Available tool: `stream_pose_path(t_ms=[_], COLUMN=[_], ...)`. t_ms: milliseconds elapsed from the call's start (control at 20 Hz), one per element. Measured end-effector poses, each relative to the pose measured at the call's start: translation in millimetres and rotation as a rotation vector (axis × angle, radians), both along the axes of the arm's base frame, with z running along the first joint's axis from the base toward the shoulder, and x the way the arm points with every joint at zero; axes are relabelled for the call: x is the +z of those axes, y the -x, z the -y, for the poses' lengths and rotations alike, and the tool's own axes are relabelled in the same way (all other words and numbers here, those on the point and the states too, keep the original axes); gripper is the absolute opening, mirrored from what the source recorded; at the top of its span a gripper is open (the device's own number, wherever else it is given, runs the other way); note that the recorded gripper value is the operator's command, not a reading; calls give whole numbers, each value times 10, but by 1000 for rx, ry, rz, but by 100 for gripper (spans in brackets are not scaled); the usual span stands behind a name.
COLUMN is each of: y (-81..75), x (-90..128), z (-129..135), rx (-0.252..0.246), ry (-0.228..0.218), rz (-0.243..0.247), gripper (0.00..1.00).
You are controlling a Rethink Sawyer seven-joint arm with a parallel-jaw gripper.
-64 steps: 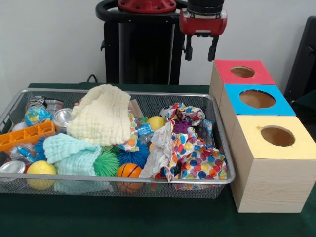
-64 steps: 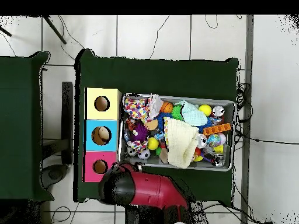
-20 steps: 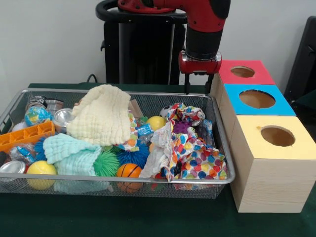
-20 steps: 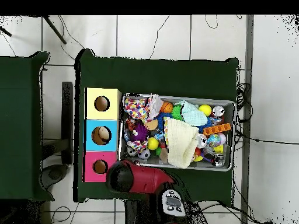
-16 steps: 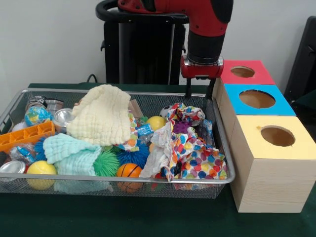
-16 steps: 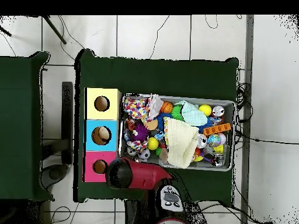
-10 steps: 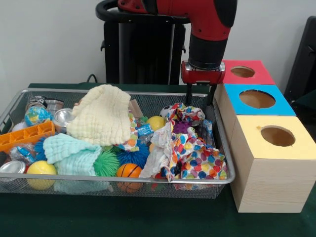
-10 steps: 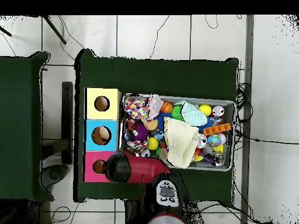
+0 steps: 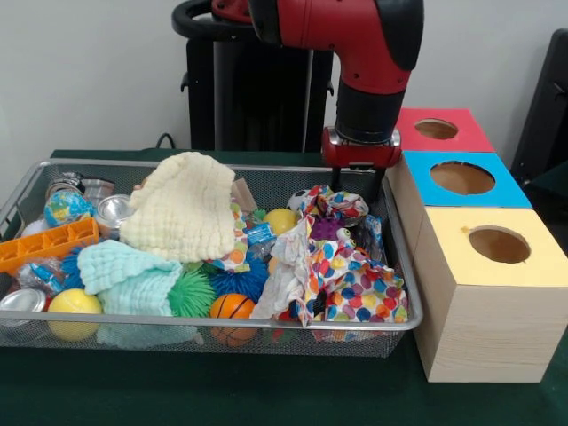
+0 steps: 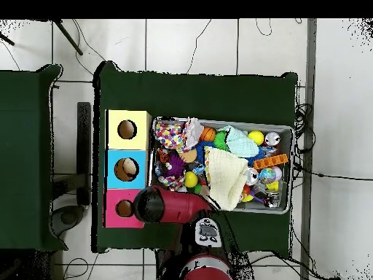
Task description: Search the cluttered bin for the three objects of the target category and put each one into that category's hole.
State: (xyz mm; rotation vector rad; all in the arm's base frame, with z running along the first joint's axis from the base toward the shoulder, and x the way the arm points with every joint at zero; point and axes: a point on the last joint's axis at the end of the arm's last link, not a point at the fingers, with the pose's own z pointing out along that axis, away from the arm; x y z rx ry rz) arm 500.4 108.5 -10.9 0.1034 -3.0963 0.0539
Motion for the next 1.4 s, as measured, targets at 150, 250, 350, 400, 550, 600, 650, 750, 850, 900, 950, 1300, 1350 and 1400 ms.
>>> stream_pose_path(t_ms=[150,250,350,400,550,600,650,750,850,900,950,1300,1350,1400], y=[-17,-31,-28,-33,-44,-45,-44,-45,-44,-45,-44,-71,-77,-84], x=[-76,-122,-158,-170,-181,-180,-180,-178,-173,-170,-167,-99,-86,-72], z=[15,34,44,52,65,67,66,64,61,59,59,57,55,53], rx=[0,-3,-5,-7,-13,-14,-15,-18,-28,-35,-40,-79,-84,-89], ry=[2,3,3,2,-4,-5,-6,-6,-6,-5,-6,-11,-12,-13], rz=[-4,-4,-7,-6,-6,-6,-7,-7,-8,-9,-10,-7,-5,-4], gripper=[100,100,100,100,100,100,100,100,100,100,100,100,100,100])
